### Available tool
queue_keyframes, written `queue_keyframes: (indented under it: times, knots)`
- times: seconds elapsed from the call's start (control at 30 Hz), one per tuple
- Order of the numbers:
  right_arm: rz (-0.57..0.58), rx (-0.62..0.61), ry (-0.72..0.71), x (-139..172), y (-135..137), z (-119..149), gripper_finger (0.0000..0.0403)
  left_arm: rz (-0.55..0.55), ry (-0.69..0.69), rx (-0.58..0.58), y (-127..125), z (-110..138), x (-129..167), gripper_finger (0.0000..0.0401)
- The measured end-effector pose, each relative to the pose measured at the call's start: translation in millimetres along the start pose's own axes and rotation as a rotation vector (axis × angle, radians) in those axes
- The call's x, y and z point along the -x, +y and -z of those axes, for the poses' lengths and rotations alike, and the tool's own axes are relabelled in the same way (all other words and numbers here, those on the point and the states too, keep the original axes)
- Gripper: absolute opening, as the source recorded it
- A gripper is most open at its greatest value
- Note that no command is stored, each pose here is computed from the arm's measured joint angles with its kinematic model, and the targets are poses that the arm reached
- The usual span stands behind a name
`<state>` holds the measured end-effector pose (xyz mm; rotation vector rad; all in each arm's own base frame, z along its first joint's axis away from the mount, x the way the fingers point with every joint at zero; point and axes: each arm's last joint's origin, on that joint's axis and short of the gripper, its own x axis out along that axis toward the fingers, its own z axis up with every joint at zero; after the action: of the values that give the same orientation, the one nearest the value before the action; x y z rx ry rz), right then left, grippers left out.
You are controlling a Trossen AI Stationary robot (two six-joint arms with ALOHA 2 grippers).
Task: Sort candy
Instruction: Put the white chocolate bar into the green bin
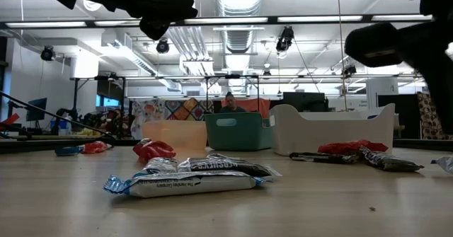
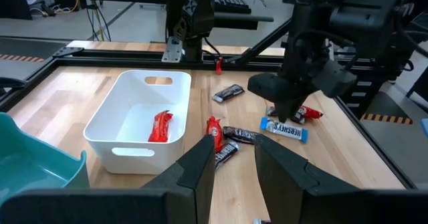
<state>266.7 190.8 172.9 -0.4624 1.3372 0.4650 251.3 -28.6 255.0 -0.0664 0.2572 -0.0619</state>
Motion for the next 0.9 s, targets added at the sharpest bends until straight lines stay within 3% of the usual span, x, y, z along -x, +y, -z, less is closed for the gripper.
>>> queue_keyframes:
  times: [0.17,0.3,0.73,0.9]
  knots:
    - [0.000,0.067,0.026,-9,0,0,0.0194,0.000,0.000,0.000,0,0,0,0.0091]
    - [-0.001,0.104,0.027,-9,0,0,0.0221,0.000,0.002,0.000,0,0,0,0.0091]
    - [-0.006,0.198,0.059,-31,-2,-1,0.0225,-0.001,0.008,0.000,0,1,0,0.0091]
    - [-0.020,0.219,0.059,-34,-3,-2,0.0202,-0.001,0.009,-0.001,0,1,0,0.0091]
